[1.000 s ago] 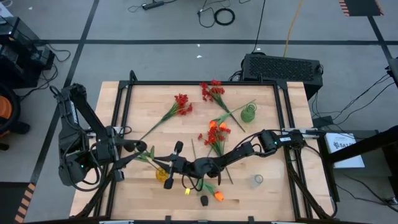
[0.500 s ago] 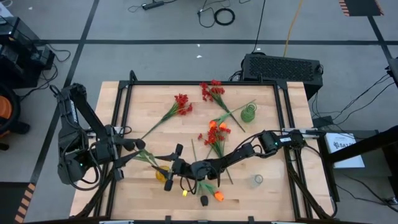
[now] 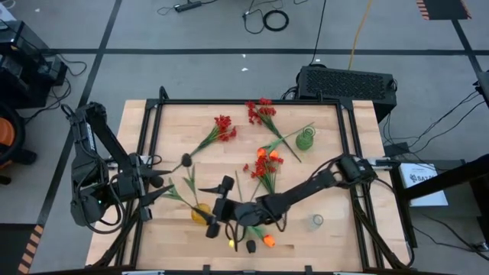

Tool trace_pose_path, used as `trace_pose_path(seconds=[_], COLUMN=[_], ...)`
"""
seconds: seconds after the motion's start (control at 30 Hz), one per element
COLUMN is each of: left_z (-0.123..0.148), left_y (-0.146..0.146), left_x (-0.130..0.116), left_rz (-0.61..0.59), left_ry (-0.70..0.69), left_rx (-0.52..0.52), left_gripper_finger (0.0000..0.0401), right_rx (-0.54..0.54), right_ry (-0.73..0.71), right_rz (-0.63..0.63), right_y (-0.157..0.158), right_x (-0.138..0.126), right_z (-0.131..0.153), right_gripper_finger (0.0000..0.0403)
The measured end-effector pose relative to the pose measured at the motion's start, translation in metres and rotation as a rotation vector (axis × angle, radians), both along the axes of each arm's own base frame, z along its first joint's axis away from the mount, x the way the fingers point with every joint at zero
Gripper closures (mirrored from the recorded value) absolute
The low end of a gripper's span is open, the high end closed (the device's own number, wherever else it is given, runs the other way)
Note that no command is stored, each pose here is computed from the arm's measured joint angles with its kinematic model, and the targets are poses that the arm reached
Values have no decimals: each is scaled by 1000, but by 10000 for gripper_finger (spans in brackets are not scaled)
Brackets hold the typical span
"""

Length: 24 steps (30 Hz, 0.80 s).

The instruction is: Sort flowers into vase by color

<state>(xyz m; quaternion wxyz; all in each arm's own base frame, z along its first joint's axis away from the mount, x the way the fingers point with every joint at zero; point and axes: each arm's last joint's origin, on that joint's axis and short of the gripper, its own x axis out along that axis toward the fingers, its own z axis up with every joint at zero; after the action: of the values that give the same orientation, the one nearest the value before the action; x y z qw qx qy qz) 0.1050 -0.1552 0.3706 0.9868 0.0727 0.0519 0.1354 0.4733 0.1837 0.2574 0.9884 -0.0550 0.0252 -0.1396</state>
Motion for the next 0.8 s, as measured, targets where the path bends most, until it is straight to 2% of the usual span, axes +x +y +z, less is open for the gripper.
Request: trace_pose_path(seconds=[0.27,0.47,0.67,0.8], left_z=[0,0,-2,-5], left_y=[0,0,-2,-6], left_x=[0,0,1,7], left_rz=[0,0,-27,-57], left_ry=[0,-1,13,39], left_rx=[0,-2,-9,-27], left_gripper_finger=[214,214,214,214], right_rx=[-41,-45,63,132], right_ry=[134,291,561,644], right_rz=[55,96,56,12], right_y=[5,4,4,17], right_x=[-52,-107,-166,-188], right_z=[70,108,108,94], right_gripper_finger=[124,124,124,124])
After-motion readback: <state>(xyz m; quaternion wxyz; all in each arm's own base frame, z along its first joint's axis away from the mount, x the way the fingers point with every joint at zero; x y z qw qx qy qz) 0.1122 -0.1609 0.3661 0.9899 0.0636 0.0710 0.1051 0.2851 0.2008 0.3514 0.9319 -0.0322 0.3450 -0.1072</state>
